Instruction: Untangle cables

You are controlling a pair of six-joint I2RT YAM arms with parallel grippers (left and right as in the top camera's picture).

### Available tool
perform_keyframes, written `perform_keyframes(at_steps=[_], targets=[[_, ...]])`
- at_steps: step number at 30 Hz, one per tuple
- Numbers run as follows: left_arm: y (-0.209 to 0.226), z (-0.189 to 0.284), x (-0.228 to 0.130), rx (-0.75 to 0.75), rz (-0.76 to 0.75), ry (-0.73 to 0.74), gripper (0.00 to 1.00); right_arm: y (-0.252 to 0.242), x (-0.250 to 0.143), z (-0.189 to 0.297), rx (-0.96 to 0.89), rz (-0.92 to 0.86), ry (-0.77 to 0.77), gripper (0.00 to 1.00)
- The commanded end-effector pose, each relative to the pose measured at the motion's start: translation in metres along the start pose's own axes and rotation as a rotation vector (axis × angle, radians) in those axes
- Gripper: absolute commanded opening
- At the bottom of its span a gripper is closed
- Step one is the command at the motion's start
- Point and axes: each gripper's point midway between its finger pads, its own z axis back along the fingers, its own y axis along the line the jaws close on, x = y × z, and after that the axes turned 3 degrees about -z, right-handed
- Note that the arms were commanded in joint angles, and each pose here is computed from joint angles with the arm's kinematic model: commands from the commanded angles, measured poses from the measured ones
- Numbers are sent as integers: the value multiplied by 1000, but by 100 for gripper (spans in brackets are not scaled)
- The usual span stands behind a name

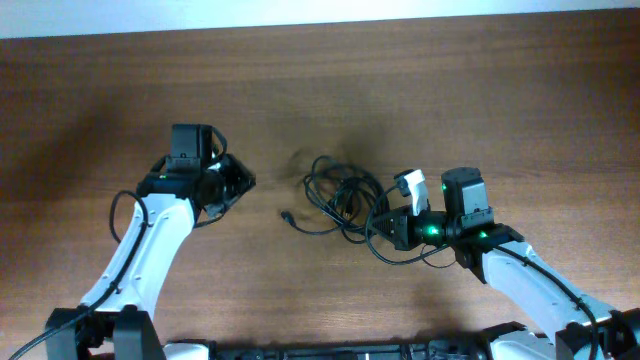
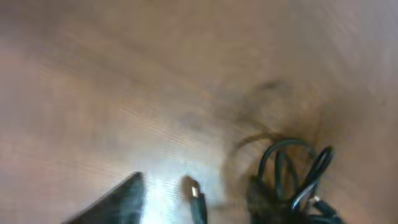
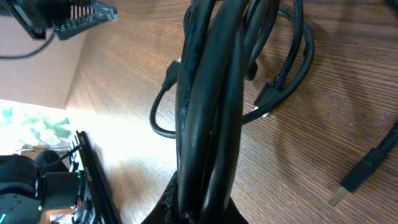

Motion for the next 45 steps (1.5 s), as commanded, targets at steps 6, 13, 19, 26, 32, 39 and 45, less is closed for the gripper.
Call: perform_keyframes(at_steps=[6,13,19,26,32,39,45], targets=[[-79,25,-19,-433,-688,28,89,42,-3,6,241,205,20,4],[-94,22,-46,-451,-747,83,92,81,-5,21,473,314,26,4],[-76,12,-67,-315,-850,148,78,94,-6,28,556,380,22,4],[-21,7,-74,-14,-849,237,57,99,-4,31,585,422,10,4],[7,8,-52,206,-688,160,32,114,-4,42,678,517,2,4],[34,17,-25,416,-319,-13,15,115,-4,43,682,517,3,4],[45,20,-17,425,-230,-23,17,115,-4,43,682,517,3,4]])
